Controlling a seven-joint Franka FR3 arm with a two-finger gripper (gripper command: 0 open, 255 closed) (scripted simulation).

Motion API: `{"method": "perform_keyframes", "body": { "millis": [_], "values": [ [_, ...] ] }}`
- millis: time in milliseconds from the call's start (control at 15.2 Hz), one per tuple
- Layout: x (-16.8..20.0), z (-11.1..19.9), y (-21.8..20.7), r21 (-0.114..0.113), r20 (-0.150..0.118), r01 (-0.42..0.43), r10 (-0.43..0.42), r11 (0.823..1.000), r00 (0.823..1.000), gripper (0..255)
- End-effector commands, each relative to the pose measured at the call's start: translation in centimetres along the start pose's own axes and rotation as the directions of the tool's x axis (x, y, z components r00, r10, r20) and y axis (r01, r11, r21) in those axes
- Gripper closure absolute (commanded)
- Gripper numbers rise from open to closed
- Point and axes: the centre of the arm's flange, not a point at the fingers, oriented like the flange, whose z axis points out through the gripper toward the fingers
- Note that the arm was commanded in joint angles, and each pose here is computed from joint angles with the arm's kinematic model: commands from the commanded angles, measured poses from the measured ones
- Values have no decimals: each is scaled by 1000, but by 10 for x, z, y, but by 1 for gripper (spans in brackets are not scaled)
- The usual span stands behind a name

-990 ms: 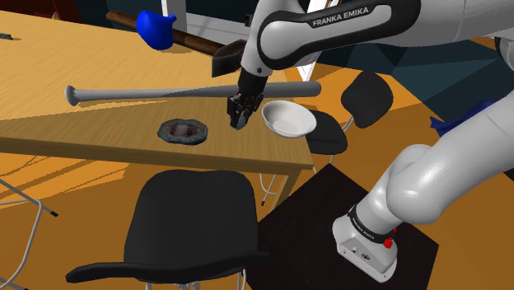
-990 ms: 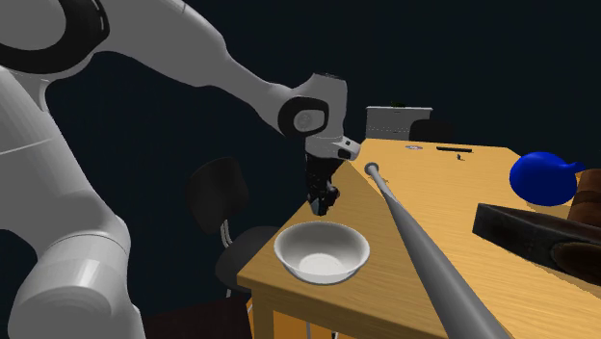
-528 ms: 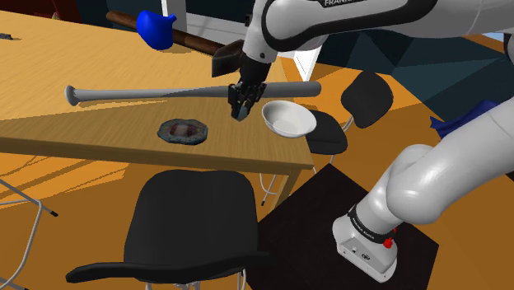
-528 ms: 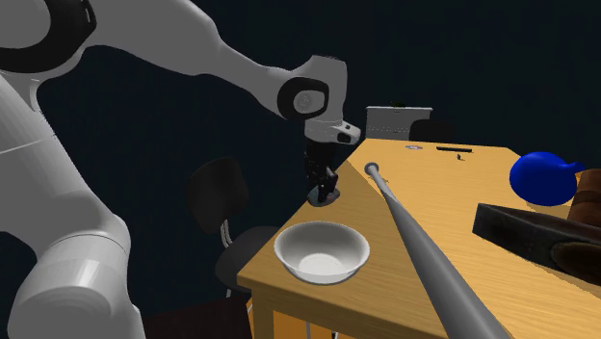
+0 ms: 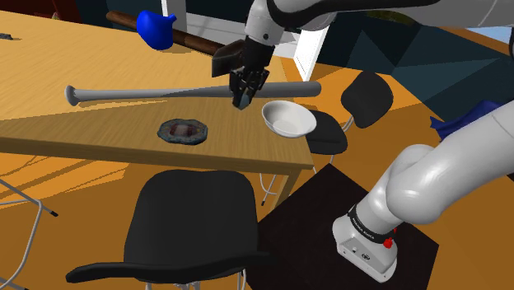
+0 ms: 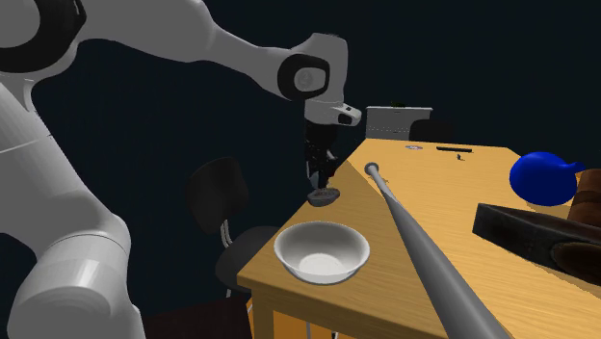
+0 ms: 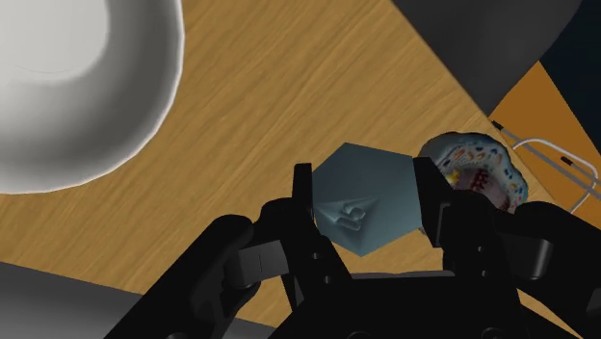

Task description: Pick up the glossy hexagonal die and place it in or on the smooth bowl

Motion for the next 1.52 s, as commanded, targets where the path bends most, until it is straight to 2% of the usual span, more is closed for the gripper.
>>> {"method": "perform_keyframes", "body": {
  "millis": [0,132,1056,1452],
  "values": [
    [1,-12,-2,0,0,0,0,1000,1000,255],
    [1,-19,-3,0,0,0,0,1000,1000,255],
    [-84,-57,163,0,0,0,0,1000,1000,255],
    [-85,-26,169,0,0,0,0,1000,1000,255]
  ]
}}
